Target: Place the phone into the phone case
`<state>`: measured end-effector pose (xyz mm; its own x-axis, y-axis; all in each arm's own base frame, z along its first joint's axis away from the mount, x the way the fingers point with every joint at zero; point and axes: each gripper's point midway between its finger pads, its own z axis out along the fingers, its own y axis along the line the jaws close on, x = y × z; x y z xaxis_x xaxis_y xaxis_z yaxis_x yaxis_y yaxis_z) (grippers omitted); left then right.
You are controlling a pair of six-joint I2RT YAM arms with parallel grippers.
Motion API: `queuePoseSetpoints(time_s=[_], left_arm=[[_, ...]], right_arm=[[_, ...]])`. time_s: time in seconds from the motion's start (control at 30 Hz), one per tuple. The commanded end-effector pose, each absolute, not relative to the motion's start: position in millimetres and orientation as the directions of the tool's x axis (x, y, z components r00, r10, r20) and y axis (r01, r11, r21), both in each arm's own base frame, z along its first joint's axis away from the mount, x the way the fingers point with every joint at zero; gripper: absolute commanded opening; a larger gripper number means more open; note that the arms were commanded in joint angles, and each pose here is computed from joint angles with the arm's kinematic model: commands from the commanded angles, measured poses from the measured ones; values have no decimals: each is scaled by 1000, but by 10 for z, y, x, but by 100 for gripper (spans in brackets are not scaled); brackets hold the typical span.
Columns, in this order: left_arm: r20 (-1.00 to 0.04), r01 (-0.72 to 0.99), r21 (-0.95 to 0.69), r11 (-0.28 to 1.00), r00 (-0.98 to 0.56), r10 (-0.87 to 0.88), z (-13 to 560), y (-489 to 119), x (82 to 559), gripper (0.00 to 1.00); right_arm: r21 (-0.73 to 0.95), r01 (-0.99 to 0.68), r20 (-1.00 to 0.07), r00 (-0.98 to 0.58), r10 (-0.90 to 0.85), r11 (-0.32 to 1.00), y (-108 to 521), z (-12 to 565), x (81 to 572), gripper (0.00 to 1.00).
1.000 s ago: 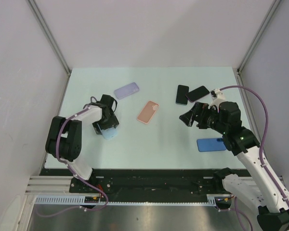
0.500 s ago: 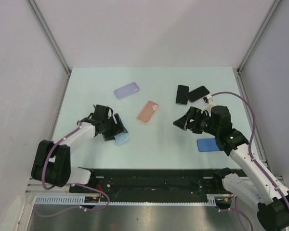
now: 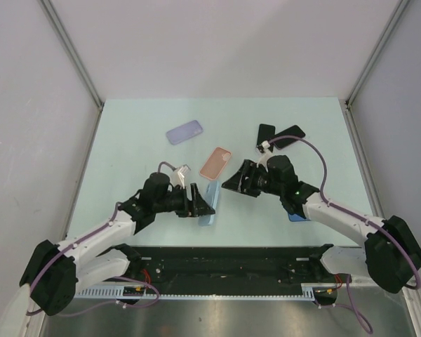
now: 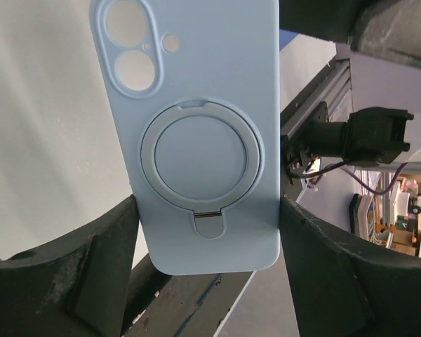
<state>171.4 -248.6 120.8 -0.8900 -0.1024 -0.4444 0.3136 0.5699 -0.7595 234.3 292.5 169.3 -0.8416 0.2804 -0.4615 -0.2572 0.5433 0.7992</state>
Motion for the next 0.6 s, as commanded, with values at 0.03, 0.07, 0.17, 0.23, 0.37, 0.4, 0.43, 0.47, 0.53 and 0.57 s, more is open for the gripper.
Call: queuePoseSetpoints(time_s=[0.03,0.07,0.17,0.23,0.37,0.4,0.43,0.47,0.53,0.57], left_arm=[[-476,383,-795,470,-874,-93,1316,-2608,1639,60],[-477,387,-796,466,-874,-90,1310,-2619,1633,59],[-471,384,-797,466,-878,-83,1276,-2630,1631,59],[-473,390,-801,455,-878,-80,1285,-2646,1624,59],[-478,396,-802,448,-874,-84,1298,-2666,1638,60],[-479,396,-801,448,-874,-84,1300,-2669,1638,63],[-475,390,-800,455,-876,-84,1287,-2663,1644,69],[-482,396,-795,459,-872,-83,1307,-2662,1653,77],[-478,371,-776,511,-874,-91,1251,-2604,1692,100],[-509,398,-758,517,-856,-86,1335,-2608,1734,100]], right_arm=[[835,-223,-437,-824,361,503,3104,1755,2456,62],[834,-218,-433,-827,358,507,3126,1723,2445,61],[826,-213,-429,-837,339,521,3228,1625,2363,57],[827,-204,-413,-853,320,523,3292,1566,2290,53],[817,-204,-415,-858,303,539,3308,1526,2214,37],[815,-209,-419,-857,300,540,3304,1535,2202,27],[811,-211,-422,-856,297,546,3284,1537,2196,10],[810,-224,-434,-850,297,542,3268,1592,2193,0],[795,-201,-433,-848,305,572,3178,1553,2196,0],[787,-199,-449,-835,319,584,3102,1593,2234,0]])
